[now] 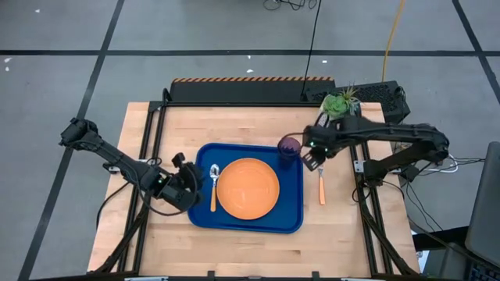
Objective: Pick and place plate/cup/fork/spoon on tray
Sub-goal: Put the orange fork on the blue serving tray to the left of the yellow spoon
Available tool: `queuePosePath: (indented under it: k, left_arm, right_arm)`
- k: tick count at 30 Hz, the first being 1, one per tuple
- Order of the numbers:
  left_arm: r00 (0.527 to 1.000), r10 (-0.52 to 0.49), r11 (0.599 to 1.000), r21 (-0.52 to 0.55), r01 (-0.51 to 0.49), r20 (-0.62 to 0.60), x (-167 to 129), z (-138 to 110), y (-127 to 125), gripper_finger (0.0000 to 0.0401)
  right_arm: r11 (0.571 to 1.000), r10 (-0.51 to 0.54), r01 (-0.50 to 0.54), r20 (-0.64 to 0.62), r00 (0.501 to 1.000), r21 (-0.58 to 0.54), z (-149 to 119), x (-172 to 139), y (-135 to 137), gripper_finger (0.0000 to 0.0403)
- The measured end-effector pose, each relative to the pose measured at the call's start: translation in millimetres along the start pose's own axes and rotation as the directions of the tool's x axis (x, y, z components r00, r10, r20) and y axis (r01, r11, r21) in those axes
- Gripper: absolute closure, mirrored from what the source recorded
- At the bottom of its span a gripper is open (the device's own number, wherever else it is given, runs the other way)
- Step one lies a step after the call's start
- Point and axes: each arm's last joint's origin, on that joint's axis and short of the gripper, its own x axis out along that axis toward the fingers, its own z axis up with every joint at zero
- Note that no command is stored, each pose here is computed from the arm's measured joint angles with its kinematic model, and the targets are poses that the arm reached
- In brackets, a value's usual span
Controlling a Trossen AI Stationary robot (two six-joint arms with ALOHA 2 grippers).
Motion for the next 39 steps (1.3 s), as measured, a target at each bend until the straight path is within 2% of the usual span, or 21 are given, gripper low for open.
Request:
queuePosePath:
  k: [3,9,12,15,19,24,33,39]
  left_arm:
    - [1.000,0.022,1.000,0.005,-0.023,0.022,0.0,0.6,0.6,0.0261]
    - [0.999,0.020,0.999,0.040,-0.021,0.025,-0.7,0.3,0.0,0.0261]
    - [1.000,0.008,0.998,0.062,-0.009,0.019,-1.4,-0.3,-0.9,0.0261]
    - [1.000,-0.008,0.996,0.088,0.006,0.015,-3.2,-1.5,-2.5,0.0261]
    - [0.999,-0.033,0.994,0.108,0.033,0.002,-5.7,-3.9,-4.7,0.0261]
    - [0.998,-0.056,0.990,0.131,0.056,0.000,-10.1,-7.3,-8.0,0.0261]
    - [0.996,-0.089,0.985,0.147,0.087,0.004,-16.4,-11.6,-12.6,0.0261]
    - [0.994,-0.109,0.984,0.143,0.107,0.006,-20.5,-14.4,-15.4,0.0261]
  right_arm:
    - [0.990,-0.086,0.095,-0.084,0.993,0.104,-10.7,30.7,-6.5,0.0275]
    - [0.955,-0.205,0.240,-0.196,0.959,0.175,-35.1,89.6,-23.1,0.0275]
    - [0.951,-0.185,0.229,-0.213,0.959,0.207,-44.6,111.6,-28.1,0.0275]
    - [0.956,-0.126,0.170,-0.188,0.974,0.239,-50.9,125.2,-27.4,0.0275]
    - [0.959,-0.043,0.074,-0.119,0.992,0.274,-54.7,127.9,-19.0,0.0275]
    - [0.950,0.005,0.021,-0.083,0.997,0.312,-61.1,125.0,-9.2,0.0275]
    - [0.930,0.000,0.007,-0.021,1.000,0.367,-72.7,123.2,1.3,0.0275]
    - [0.916,-0.028,0.032,-0.016,0.999,0.401,-76.4,129.9,-2.8,0.0275]
